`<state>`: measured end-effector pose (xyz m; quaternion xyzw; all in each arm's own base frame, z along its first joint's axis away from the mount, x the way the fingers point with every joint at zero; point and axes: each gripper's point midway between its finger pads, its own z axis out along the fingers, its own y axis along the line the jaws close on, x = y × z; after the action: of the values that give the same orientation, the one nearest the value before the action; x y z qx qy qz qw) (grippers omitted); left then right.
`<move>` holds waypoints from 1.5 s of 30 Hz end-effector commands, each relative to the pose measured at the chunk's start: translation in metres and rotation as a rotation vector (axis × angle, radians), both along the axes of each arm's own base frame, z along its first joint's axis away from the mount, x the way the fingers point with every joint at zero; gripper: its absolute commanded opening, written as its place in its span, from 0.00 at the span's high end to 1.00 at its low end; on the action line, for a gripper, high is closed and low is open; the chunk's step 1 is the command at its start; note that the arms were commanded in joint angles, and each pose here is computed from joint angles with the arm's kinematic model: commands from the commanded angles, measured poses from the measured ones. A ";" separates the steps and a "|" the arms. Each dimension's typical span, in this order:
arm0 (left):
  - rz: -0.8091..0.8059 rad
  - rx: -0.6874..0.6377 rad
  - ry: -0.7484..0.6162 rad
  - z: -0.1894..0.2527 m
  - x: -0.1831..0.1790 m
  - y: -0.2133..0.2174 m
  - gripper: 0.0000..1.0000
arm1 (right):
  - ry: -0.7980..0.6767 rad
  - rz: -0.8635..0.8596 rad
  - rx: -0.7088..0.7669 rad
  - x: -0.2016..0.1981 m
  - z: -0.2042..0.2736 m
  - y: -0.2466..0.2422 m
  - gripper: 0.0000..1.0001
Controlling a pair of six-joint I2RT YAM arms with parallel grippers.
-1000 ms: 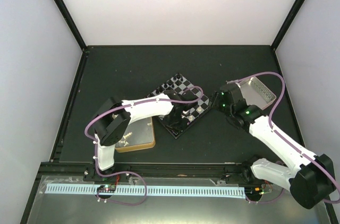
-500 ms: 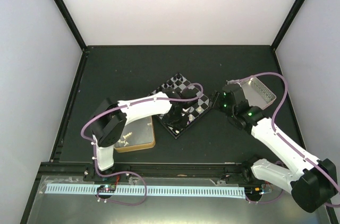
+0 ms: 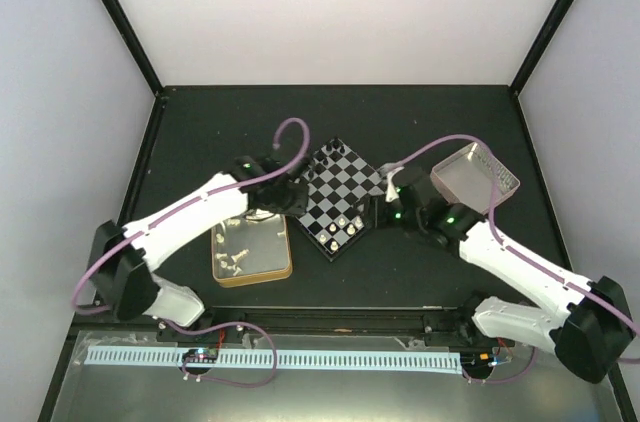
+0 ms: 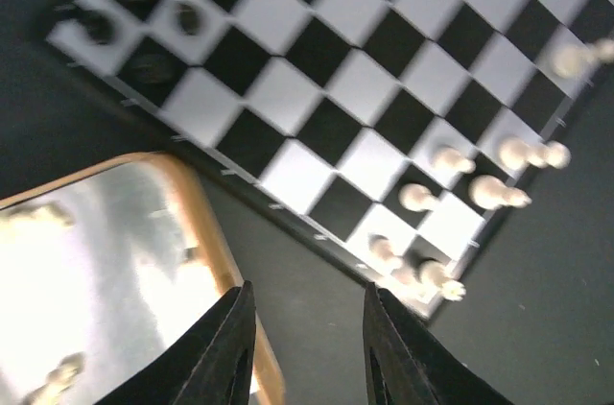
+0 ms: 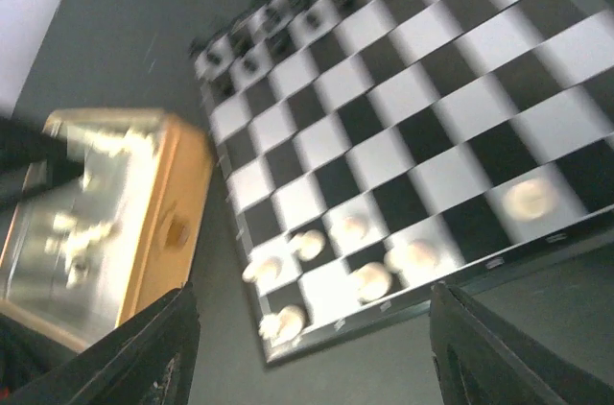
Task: Set up the chess pieces on the board
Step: Adjust the chess piece on the chessboard.
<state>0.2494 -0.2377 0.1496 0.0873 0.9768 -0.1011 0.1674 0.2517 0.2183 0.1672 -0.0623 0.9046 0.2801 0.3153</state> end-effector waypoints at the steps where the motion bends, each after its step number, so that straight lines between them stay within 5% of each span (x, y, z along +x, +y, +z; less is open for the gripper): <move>1: 0.190 -0.083 -0.111 0.019 0.016 0.042 0.68 | 0.025 0.216 -0.089 -0.044 -0.024 0.034 0.33; 11: 0.354 -0.239 -0.201 0.014 0.009 0.090 0.57 | 0.165 0.419 -0.286 -0.090 -0.084 0.067 0.45; 45: 0.335 -0.266 -0.095 -0.012 0.006 0.093 0.57 | 0.156 0.394 -0.388 -0.059 -0.114 0.102 0.71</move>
<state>0.2524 -0.1424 0.1388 -0.0992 0.9479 -0.1875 0.2378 0.1862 0.3098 0.0443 -0.2675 0.9402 0.1526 0.1457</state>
